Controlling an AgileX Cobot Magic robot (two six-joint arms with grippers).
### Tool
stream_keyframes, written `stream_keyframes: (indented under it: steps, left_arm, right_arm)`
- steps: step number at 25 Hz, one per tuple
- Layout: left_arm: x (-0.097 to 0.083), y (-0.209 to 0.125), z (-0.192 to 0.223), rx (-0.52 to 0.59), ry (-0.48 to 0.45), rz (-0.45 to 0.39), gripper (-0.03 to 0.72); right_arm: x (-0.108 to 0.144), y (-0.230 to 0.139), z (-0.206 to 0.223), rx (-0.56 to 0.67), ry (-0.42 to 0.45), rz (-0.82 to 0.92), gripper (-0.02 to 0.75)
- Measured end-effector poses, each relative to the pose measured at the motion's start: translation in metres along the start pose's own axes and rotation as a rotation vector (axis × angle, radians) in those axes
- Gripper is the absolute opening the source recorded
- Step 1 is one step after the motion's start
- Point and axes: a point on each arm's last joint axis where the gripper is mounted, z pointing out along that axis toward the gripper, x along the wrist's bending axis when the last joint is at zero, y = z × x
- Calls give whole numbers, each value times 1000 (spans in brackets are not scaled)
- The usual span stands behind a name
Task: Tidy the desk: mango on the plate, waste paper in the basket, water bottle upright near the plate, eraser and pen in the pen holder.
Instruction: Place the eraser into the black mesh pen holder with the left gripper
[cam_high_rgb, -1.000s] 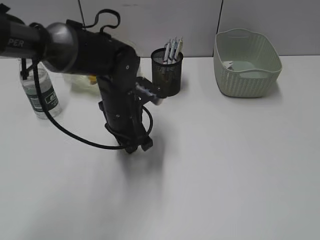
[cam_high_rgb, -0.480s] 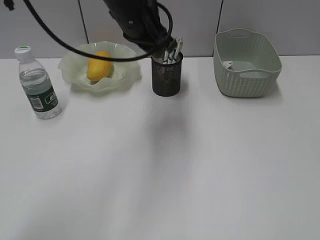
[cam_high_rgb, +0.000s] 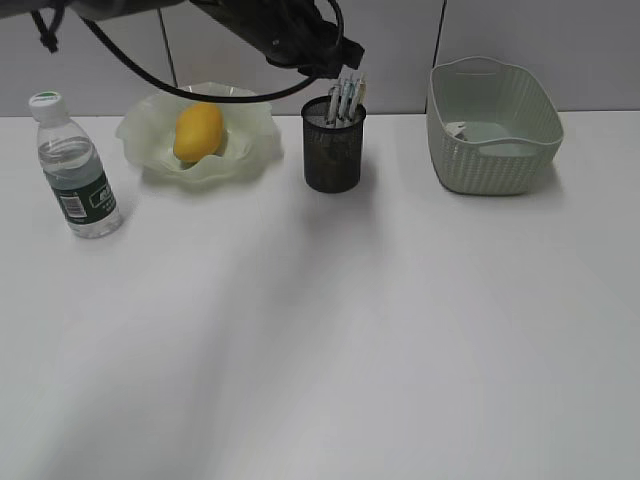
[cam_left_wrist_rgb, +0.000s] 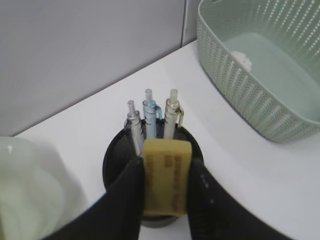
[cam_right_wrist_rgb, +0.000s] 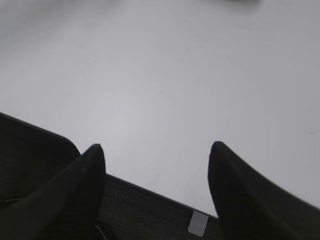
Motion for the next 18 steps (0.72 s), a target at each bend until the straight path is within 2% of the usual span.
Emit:
stream_keyframes:
  steps: [6, 14, 18]
  left_arm:
    - [2, -17, 34, -40, -3, -34, 218]
    - [4, -19, 41, -69, -3, -53, 391]
    - [4, -20, 41, -56, -4, -54, 413]
  right_arm:
    - [0, 0, 0, -2, 0, 0, 512]
    - [0, 0, 0, -3, -1, -1, 512]
    - [0, 0, 0, -4, -3, -2, 512]
